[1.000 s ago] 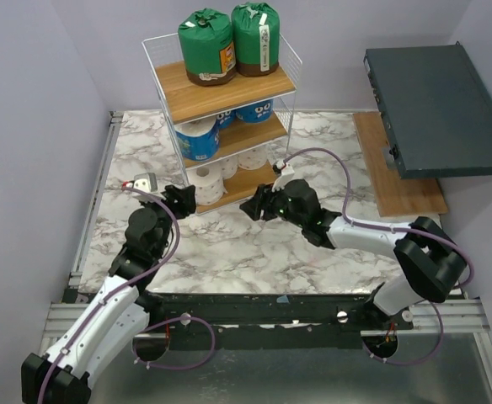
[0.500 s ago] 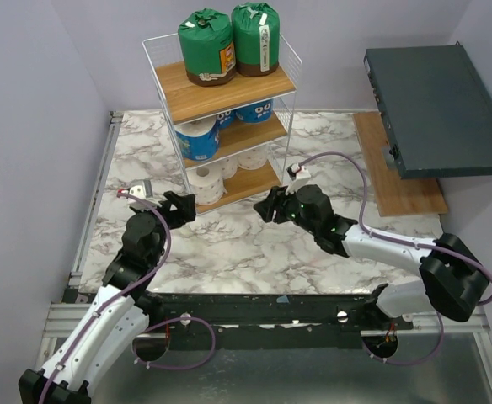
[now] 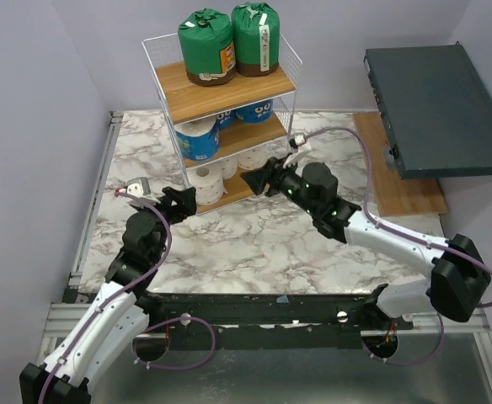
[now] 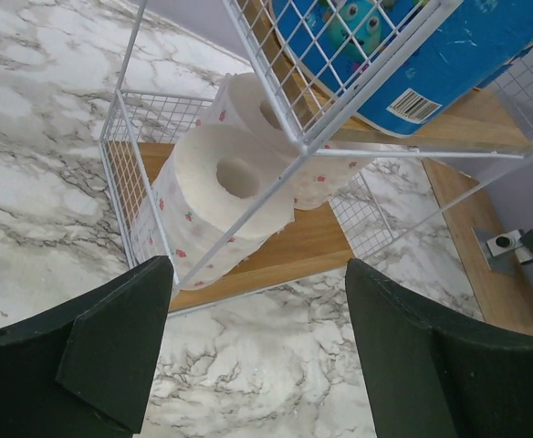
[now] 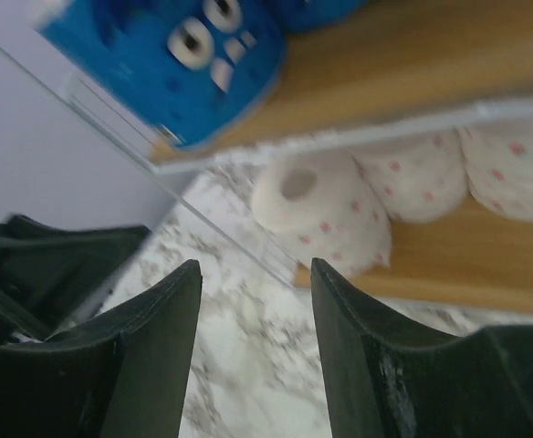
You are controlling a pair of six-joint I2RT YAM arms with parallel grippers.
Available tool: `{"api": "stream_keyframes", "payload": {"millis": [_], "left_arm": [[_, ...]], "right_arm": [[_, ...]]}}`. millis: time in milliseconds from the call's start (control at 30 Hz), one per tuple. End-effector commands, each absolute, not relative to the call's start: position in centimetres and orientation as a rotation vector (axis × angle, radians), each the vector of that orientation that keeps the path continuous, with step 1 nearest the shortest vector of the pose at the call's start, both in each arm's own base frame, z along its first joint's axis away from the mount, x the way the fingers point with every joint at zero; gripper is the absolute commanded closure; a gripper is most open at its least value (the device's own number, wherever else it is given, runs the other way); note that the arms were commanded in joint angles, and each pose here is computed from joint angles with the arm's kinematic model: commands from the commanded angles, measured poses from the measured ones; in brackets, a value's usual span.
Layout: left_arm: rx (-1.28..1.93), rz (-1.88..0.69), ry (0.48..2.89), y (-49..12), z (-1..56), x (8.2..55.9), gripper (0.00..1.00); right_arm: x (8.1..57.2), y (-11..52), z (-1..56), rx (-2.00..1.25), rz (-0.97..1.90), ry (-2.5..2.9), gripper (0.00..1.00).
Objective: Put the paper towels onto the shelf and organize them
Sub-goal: Adjust the paper towel on the shelf.
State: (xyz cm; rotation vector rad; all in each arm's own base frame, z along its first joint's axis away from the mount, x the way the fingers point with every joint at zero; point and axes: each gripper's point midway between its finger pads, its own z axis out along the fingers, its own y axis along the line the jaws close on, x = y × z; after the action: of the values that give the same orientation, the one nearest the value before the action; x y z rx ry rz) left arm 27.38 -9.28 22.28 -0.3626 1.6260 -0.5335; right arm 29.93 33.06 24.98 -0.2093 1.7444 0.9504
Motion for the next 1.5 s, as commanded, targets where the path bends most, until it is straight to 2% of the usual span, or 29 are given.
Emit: {"api": "stream_keyframes", "payload": {"millis": [0,300,500,800,967,1167,1467], "left_arm": [[-0.355,-0.538,1.564,-9.8,24.5,29.1,0.21],[-0.345,-0.496,1.582,-10.3,23.7,31.0,0.31],[-0.36,-0.472,1.57,-9.9,24.0,31.5,0.34],[-0.352,-0.459,1.584,-10.1,23.4,32.1,0.54],[-0.354,-0.468,1.586,-10.3,23.1,32.1,0.59],[-0.344,-0.482,1.585,-10.5,23.0,31.9,0.73],[-0.305,-0.506,1.616,-11.3,22.5,31.9,0.88]], "right_arm": [[31.1,37.1,30.8,-0.302,1.074,1.607,0.47],[34.2,40.9,31.0,-0.251,1.134,1.566,0.51],[35.0,41.6,31.2,-0.227,1.158,1.513,0.53],[34.2,41.3,32.4,-0.23,1.191,1.437,0.54],[34.8,41.8,32.2,-0.233,1.173,1.452,0.56],[35.8,42.3,31.5,-0.218,1.148,1.477,0.59],[36.7,43.6,30.6,-0.22,1.153,1.502,0.63]]}}
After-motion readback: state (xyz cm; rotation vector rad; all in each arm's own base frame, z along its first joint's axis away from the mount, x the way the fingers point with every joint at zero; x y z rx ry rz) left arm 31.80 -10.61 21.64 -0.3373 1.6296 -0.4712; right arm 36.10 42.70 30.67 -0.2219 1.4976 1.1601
